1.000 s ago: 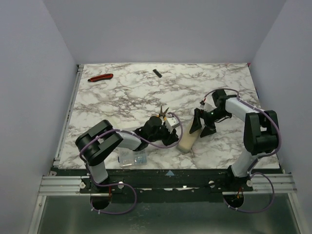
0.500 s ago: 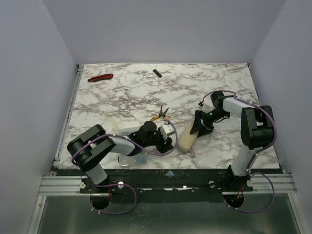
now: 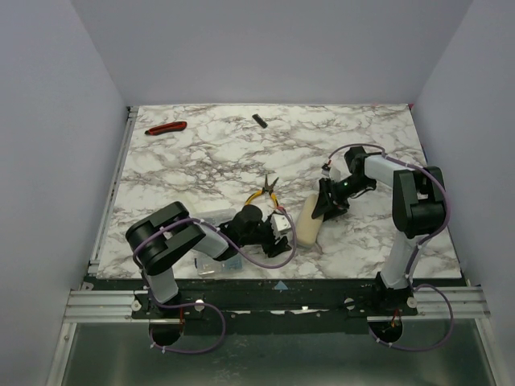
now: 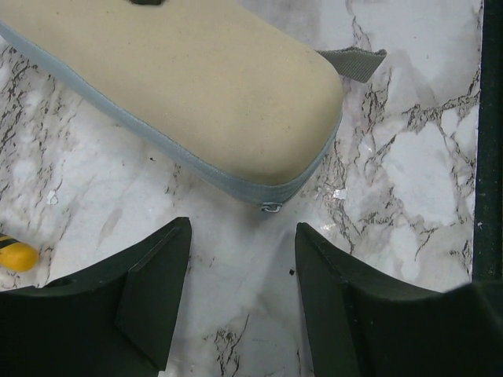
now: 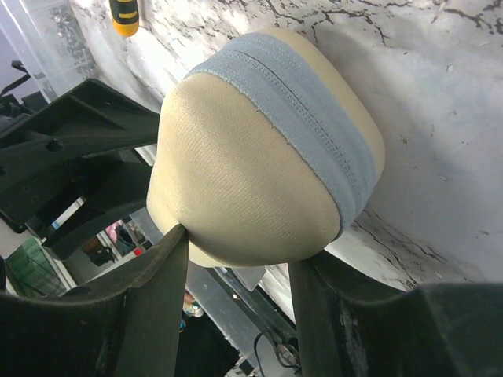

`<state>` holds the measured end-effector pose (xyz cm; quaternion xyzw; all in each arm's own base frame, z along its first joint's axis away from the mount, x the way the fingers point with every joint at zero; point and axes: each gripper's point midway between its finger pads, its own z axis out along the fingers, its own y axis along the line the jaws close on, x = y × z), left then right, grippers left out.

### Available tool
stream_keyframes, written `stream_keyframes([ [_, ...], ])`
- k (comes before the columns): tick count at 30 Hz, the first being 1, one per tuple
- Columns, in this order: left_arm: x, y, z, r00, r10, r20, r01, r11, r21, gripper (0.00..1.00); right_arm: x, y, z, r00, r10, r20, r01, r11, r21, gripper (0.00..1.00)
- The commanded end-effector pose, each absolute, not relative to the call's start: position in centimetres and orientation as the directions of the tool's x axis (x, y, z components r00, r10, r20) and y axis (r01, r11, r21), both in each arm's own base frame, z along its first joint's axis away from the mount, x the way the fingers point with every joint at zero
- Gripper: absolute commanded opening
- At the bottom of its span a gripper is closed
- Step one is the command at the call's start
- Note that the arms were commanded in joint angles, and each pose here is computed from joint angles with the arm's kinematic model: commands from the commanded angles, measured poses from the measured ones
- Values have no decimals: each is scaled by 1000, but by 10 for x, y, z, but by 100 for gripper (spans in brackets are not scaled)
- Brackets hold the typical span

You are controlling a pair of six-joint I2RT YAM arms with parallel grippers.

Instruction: Open the umbrella

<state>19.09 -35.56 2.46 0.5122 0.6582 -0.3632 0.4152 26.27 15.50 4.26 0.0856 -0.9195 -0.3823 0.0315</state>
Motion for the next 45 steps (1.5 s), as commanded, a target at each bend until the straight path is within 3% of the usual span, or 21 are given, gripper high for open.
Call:
stream_keyframes([
  [1, 187, -370, 29, -99, 336, -937, 986, 157, -47, 56, 271, 144, 21, -967, -245, -65, -227, 719, 657, 45],
  [4, 186, -374, 29, -110, 331, -937, 986, 155, -61, 49, 270, 143, 19, -965, -254, -68, -236, 721, 652, 44],
  [11, 182, -373, 31, -117, 329, -937, 986, 149, -70, 12, 268, 138, 11, -961, -266, -72, -251, 735, 630, 41],
  [15, 176, -372, 37, -111, 314, -943, 989, 124, -75, 1, 265, 135, 7, -958, -276, -71, -260, 744, 615, 41],
  [21, 178, -373, 42, -130, 305, -943, 986, 141, -90, 0, 266, 133, 6, -953, -291, -84, -281, 743, 607, 40],
  [29, 204, -376, 43, -235, 312, -921, 948, 281, -147, 0, 266, 134, 10, -930, -345, -127, -347, 710, 613, 34],
  [45, 260, -390, 56, -313, 263, -913, 888, 421, -183, 0, 267, 129, 8, -899, -408, -158, -416, 688, 594, 34],
])
